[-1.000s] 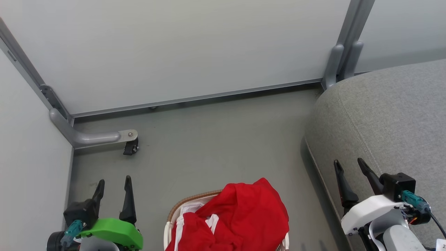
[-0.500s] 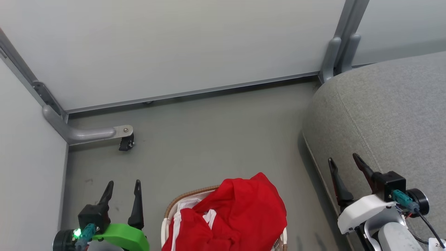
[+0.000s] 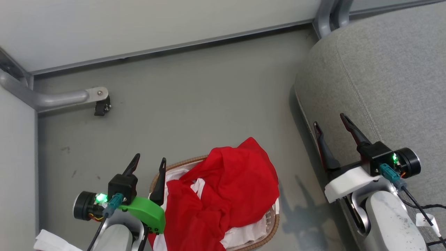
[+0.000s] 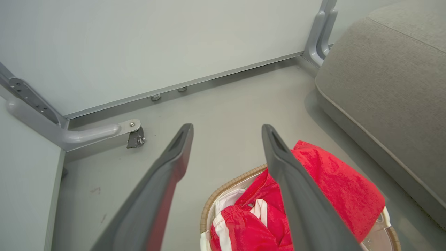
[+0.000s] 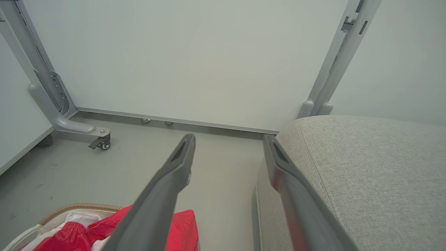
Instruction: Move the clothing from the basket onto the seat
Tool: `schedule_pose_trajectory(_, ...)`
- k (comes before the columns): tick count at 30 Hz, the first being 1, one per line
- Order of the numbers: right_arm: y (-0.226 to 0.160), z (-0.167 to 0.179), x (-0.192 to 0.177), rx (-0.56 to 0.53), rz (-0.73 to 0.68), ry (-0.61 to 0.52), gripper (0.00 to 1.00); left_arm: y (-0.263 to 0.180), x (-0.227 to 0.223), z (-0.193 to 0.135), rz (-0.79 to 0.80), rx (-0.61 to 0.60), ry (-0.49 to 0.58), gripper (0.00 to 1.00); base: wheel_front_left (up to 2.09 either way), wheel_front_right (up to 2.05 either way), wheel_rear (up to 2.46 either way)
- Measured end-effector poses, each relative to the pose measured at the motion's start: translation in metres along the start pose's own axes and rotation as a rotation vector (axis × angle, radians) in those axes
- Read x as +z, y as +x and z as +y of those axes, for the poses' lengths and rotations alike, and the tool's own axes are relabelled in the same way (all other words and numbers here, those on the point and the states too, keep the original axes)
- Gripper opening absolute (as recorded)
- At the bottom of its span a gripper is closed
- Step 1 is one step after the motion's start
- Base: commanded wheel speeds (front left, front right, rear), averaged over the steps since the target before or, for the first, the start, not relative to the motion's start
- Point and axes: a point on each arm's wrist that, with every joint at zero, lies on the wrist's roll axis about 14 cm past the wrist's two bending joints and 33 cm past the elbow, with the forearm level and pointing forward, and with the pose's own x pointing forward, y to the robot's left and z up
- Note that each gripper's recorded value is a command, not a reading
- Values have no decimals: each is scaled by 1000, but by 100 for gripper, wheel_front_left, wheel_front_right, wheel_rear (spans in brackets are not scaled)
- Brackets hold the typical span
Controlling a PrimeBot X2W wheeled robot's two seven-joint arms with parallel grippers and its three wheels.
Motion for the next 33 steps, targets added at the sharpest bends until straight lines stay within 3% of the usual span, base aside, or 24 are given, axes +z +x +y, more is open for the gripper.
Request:
schedule_pose_trajectory(15, 29, -6, -58, -8, 113, 22, 100, 54, -96, -50, 276, -282, -4, 100, 0, 0, 0)
schedule_pose_trajectory(25, 45, -16, -84, -21, 141, 48, 100, 42, -200, -56, 587, -405, 48, 100, 0, 0, 0)
schedule_pose_trajectory(33, 46, -21, -104, -28, 183, 43, 100, 27, -257, -61, 801, -484, 117, 100, 0, 0, 0)
